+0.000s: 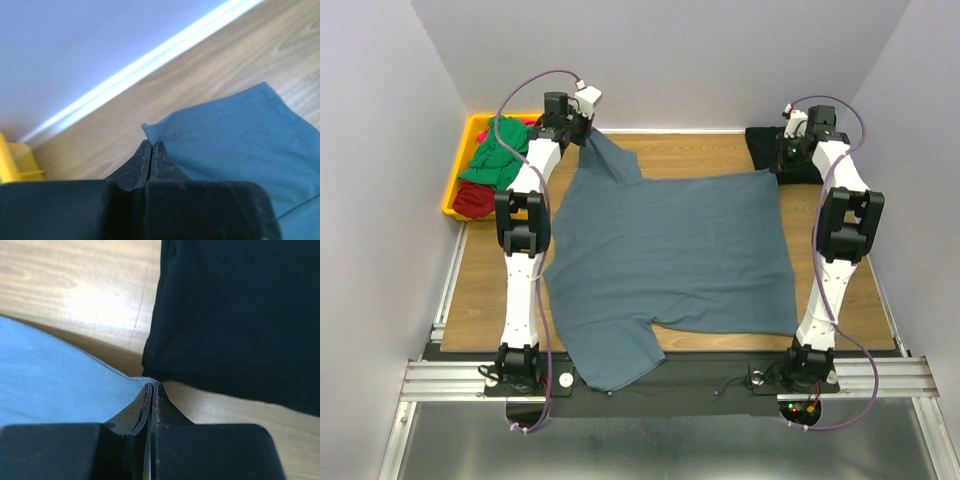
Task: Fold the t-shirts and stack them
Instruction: Flatten the tshirt out, then fold the tshirt
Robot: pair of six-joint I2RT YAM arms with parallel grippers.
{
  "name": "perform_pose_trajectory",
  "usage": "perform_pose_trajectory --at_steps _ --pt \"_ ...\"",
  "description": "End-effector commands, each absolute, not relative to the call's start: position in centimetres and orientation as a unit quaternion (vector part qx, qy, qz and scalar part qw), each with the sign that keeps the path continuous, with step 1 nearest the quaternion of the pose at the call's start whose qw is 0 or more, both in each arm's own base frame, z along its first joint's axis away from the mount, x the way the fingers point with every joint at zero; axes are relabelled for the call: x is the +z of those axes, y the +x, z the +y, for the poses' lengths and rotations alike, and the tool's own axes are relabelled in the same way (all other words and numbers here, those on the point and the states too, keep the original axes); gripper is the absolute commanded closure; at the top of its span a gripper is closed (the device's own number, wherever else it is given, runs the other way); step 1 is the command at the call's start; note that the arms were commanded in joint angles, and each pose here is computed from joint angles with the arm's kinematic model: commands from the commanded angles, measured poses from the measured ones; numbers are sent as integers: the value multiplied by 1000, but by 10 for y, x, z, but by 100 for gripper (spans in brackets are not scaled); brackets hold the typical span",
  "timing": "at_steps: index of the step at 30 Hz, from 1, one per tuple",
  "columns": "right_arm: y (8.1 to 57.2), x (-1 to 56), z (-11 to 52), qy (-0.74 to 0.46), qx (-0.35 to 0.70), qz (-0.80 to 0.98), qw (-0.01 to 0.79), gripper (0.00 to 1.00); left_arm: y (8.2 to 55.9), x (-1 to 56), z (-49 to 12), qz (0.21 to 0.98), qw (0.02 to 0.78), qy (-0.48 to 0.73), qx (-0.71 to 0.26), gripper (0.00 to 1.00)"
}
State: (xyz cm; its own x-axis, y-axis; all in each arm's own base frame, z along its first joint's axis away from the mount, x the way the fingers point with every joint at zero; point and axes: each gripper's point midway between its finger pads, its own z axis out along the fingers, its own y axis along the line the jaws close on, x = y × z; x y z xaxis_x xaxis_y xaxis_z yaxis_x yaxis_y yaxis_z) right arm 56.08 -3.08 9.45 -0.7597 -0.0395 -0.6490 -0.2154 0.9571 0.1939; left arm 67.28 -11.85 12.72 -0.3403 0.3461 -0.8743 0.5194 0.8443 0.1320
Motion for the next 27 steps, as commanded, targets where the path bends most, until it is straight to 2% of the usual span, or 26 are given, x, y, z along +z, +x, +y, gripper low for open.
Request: perform_pose_trajectory --at_steps 1,6,11,27 --pt "585 110 -37 -60 113 919 372 99 685 258 -110 735 626 251 -62 100" --pt "598 130 -39 -64 107 909 397 99 673 317 -110 697 667 254 -68 100" --pt "601 152 -38 -71 104 899 418 100 645 352 -113 682 677 269 -73 100" --pt "565 174 -26 -119 116 892 420 100 570 322 -106 729 619 279 -81 100"
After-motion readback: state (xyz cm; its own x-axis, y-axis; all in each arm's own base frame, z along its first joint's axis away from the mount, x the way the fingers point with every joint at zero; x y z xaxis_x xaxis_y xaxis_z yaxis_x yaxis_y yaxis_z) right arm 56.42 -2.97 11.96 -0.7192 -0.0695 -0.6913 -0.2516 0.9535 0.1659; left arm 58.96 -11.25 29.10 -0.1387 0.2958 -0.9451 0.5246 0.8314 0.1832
